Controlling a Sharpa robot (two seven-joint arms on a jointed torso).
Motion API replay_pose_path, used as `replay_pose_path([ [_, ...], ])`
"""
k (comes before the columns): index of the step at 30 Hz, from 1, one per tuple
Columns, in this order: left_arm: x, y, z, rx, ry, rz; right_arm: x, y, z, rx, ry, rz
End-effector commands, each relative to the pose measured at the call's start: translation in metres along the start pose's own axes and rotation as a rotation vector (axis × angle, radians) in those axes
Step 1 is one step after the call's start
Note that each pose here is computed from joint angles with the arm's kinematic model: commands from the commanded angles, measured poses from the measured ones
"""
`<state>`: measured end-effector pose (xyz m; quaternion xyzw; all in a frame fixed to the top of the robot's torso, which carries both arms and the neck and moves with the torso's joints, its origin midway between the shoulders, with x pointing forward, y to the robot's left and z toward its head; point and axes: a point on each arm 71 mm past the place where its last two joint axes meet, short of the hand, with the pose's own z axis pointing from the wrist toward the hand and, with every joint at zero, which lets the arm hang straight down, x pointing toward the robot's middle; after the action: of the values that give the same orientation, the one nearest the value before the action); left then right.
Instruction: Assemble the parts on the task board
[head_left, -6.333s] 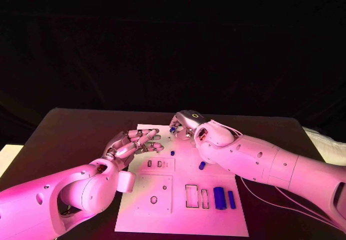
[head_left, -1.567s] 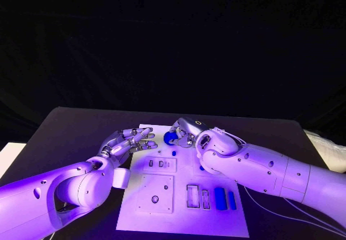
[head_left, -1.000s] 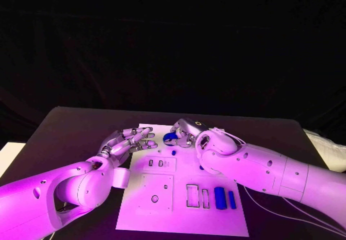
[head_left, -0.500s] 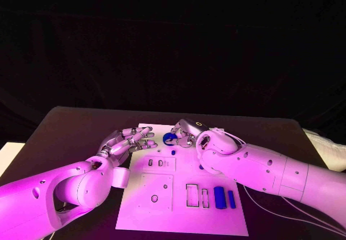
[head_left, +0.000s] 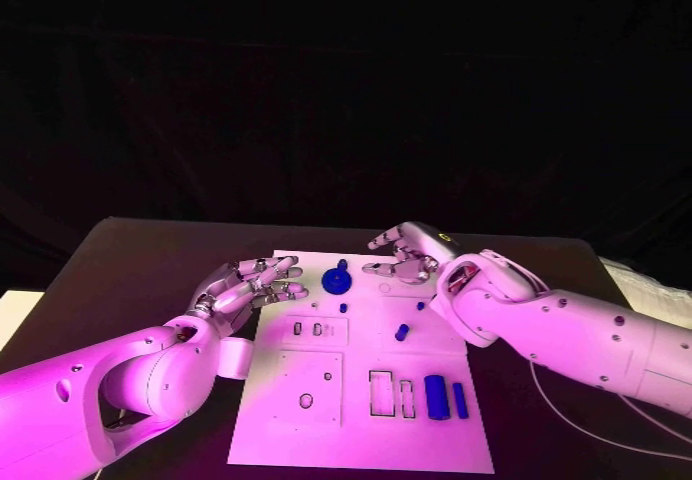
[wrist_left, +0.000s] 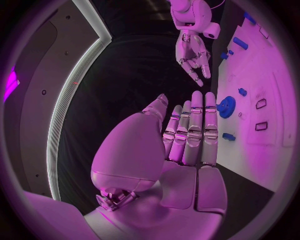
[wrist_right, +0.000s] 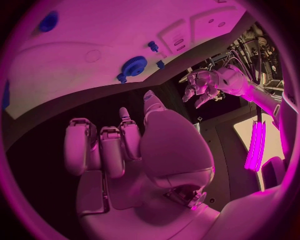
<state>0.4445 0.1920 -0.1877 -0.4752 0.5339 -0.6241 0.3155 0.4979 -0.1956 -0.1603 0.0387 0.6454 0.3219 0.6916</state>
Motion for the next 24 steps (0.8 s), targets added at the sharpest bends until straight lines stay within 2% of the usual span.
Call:
replay_pose_path([
  [1, 0.0018, -0.0018, -0.0001, 0.014, 0.027, -0.016, -0.011, -0.012, -0.010, -0.051, 0.046, 0.155],
  [6, 0.0012, -0.0024, -0.0007, 0.020, 0.033, -0.019, -0.028, -0.042, -0.027, -0.030, 0.051, 0.160],
  [12, -0.0006, -0.0023, 0.0000, 0.021, 0.031, -0.019, -0.031, -0.075, -0.044, 0.028, 0.044, 0.131],
  [18, -0.0017, -0.0018, 0.0007, 0.020, 0.029, -0.018, -0.028, -0.097, -0.051, 0.073, 0.040, 0.106],
  [24, -0.0014, -0.0010, 0.0016, 0.019, 0.030, -0.019, -0.022, -0.111, -0.052, 0.113, 0.036, 0.094],
])
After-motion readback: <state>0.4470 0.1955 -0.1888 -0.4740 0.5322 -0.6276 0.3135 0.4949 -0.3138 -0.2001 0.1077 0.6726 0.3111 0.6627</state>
